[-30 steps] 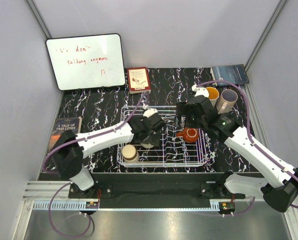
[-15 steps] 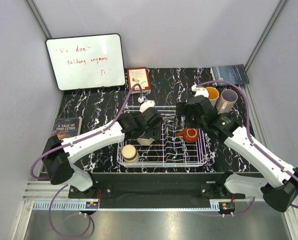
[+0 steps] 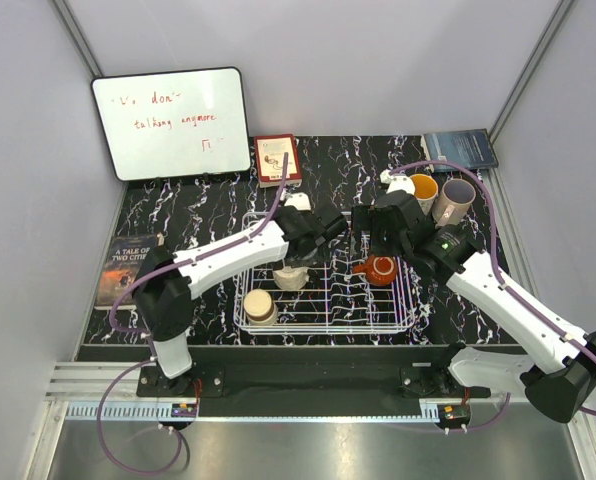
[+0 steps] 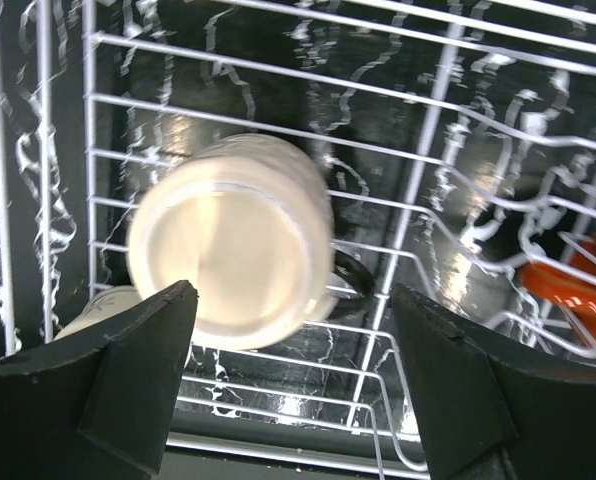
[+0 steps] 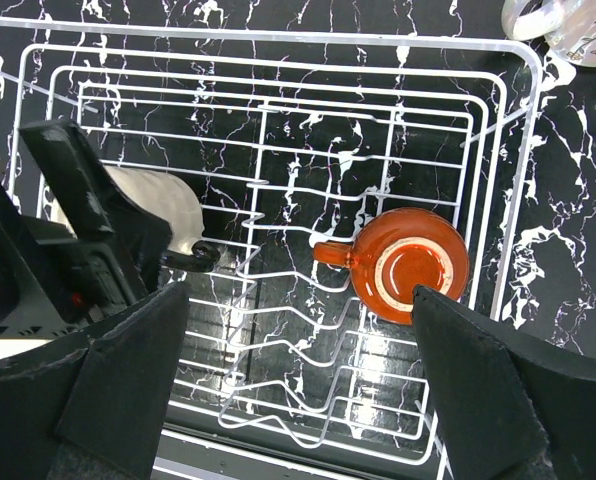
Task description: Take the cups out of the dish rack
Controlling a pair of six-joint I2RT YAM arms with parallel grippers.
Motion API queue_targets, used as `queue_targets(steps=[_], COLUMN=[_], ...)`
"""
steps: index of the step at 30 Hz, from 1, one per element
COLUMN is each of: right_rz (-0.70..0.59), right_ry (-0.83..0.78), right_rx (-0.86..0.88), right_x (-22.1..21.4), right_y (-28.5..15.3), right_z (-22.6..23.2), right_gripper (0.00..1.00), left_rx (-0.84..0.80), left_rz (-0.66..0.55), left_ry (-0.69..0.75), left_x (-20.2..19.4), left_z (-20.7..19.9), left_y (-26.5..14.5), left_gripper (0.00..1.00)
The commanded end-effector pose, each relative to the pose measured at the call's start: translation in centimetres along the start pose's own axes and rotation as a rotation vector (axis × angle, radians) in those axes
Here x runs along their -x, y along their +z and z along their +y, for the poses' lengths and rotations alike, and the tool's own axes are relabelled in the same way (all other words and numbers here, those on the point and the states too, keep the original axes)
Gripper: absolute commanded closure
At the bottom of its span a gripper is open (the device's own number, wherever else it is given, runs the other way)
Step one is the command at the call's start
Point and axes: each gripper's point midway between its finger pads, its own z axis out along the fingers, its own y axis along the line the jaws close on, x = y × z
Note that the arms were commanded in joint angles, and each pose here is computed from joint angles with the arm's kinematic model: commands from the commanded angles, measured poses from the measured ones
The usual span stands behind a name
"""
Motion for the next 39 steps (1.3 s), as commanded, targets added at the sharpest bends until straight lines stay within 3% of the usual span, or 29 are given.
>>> queue_targets(steps=[1,11,22,24,31,39], right_rz=[-0.028,-0.036,-0.039,-0.037,-0.041,-0.035], right_ry=[-0.023,-0.048,-0.042,-0.042,-0.035,-0.033], right_rx=[-0.005,-0.021,-0.018,-0.019,-0.036,-0.048], right_x=[0.6,0.5,0.3,0.1,-0.1,-0.4], right_y=[-0.4,-0.5,-0.6,-0.7,-1.0,-0.7], right_z=[-0.1,-0.7,-0.8,-0.9,-1.5,-1.7], right_gripper=[0.00,0.00,0.00,0.00,0.00,0.00], left_rx=[0.054,0.098,0.076,0.057,0.004,0.012], left_rz=[-0.035,0.029,0.094,0.107,0.213,0.227], left_ry=[-0.112,-0.135,-0.131,-0.135,0.051,0.155], left_x=[1.7,0.2,-0.9,-1.2,-3.3,-4.1], left_z=[1.0,2.9,2.5,2.2,1.0,2.0], left_y=[-0.8,-0.2,1.1,1.7,3.8,4.7], left_gripper=[0.19,0.18,0.05,0.05,0.13,0.17])
